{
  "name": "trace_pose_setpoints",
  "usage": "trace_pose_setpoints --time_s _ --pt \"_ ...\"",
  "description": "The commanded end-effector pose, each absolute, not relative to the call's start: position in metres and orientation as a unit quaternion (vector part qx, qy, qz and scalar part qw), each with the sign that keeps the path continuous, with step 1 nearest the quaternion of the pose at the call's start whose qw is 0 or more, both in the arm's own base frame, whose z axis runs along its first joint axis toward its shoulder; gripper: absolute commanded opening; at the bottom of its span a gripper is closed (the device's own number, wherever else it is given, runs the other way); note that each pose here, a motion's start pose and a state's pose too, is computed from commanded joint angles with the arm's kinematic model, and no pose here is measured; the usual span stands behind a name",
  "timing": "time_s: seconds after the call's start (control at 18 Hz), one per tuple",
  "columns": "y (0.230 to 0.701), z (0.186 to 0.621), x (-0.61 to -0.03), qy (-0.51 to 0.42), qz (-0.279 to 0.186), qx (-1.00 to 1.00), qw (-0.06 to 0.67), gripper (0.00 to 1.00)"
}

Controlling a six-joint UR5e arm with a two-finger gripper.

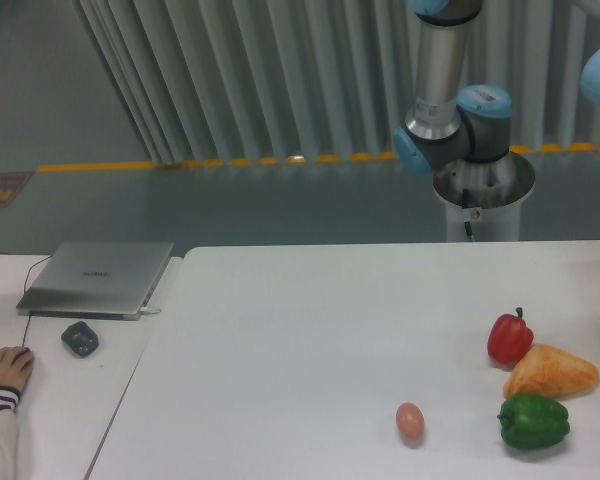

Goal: Place the yellow pepper on the table

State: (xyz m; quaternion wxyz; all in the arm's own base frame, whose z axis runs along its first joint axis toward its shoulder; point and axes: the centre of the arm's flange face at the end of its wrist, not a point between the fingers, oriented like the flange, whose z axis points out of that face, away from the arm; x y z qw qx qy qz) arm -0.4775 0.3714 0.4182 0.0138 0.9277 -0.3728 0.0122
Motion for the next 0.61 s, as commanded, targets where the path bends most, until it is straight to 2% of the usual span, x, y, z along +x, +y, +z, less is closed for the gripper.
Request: trace_pose_setpoints --time_s 0.39,0.61 --pt "0.370 0.421 -0.475 -0.371 0.009 0.928 0.017 1.00" --pt "0.358 0.424 -0.486 -0.284 -0.026 0.958 0.035 1.00"
